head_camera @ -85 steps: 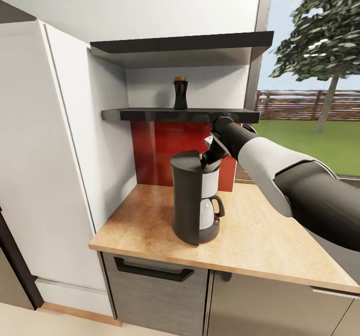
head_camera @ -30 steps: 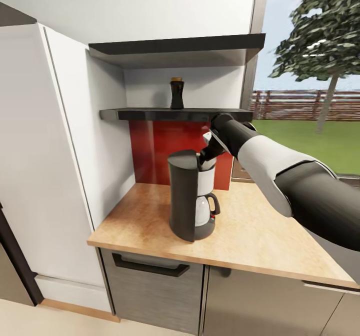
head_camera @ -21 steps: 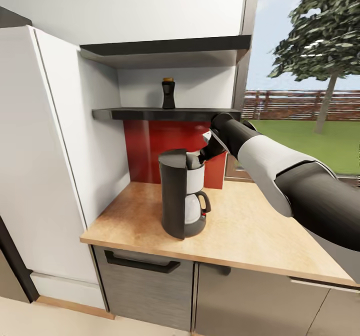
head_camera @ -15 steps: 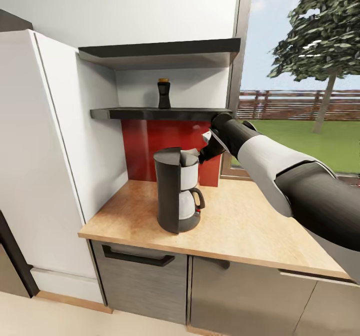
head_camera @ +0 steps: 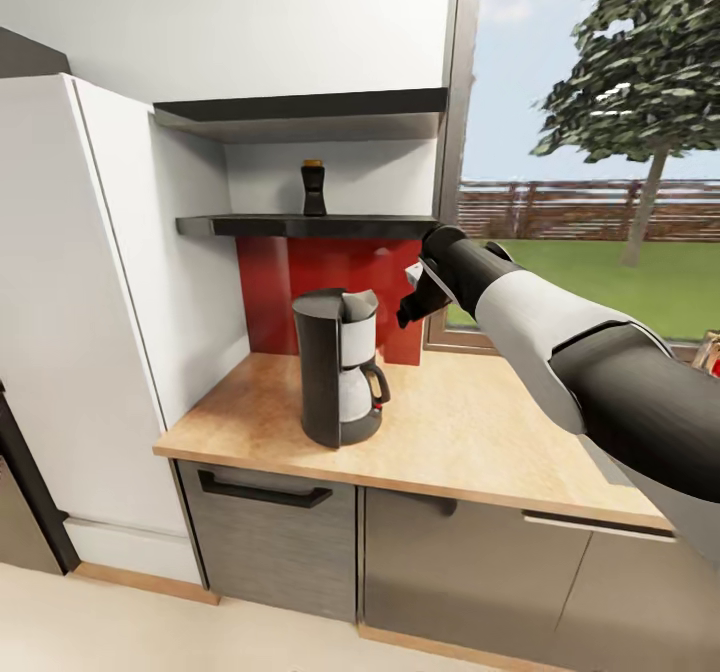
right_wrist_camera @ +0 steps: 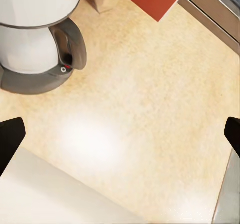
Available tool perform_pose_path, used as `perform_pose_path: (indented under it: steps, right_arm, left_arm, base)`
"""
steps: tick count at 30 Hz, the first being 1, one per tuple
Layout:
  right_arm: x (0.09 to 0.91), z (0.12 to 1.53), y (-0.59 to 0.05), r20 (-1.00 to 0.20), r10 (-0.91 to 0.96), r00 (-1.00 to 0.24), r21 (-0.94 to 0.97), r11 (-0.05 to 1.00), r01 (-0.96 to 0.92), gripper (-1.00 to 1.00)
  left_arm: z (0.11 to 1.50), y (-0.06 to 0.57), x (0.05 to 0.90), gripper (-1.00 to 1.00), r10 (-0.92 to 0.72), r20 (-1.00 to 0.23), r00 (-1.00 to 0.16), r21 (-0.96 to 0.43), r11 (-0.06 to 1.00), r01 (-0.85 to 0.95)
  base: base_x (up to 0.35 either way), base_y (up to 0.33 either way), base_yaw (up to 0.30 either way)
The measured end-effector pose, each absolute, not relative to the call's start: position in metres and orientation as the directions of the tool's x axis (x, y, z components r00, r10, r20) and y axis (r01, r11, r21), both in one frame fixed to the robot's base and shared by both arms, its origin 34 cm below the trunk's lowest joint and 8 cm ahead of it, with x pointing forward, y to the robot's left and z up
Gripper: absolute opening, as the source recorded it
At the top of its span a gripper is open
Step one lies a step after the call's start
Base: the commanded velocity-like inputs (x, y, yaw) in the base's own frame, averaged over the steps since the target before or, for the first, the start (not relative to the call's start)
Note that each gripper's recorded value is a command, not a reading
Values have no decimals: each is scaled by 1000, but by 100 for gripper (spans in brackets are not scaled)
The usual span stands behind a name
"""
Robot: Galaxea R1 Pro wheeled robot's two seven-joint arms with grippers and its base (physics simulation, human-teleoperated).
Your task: Set up a coffee station on the kitchen countertop: keep the coffee maker on the countertop, move the bottle of coffee from the kitchen shelf to the counter next to the coffee maker, place a paper coffee filter on top of the coffee maker, put the saucer next to the coffee maker with the coffee cup on the saucer, and place the electric kettle next to the coffee maker.
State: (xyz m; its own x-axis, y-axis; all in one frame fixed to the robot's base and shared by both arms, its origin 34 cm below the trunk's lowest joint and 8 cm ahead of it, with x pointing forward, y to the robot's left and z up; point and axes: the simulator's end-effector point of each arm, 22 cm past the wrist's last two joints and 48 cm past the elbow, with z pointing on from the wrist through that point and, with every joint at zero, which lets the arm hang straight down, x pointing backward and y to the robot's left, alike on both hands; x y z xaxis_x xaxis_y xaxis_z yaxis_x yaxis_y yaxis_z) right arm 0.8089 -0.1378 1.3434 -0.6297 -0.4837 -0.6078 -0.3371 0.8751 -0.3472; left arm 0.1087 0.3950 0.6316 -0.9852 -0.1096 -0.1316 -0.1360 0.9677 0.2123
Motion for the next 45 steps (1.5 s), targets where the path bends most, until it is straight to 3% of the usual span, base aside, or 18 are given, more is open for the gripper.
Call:
perform_pose_path:
  steps: [18,22,30,34,36,45]
  right_arm:
    - [811,1355,-131,-632,-486,-604,-346,874,-341,100]
    - [810,1437,-90,-751,-512,-417,-384,853,-354,100]
    - [783,1537,-49,-848,-502,-167,-426,835,-348,100]
    - [784,1583,-86,-934,-335,-126,-298,922,-247,100]
    - [787,1610,-121,-960,-268,-79,-259,959,-111,100]
    - [786,1656,-138,-965,-243,95,-245,970,-6,100]
  left_arm:
    - [631,392,115,100,-90,-145,-985,207,971,-120]
    - [631,392,116,100,-86,-147,-985,205,972,-116]
    - [631,391,116,100,-86,-148,-985,202,973,-115]
    - [632,391,119,100,-83,-162,-983,202,972,-116]
    - [632,391,120,100,-85,-164,-983,202,972,-118]
    - [632,391,119,100,-89,-163,-983,199,972,-121]
  base:
    - [-2,-1,0]
    - [0,0,0]
    - [0,0,0]
    - [0,0,0]
    - [0,0,0]
    - [0,0,0]
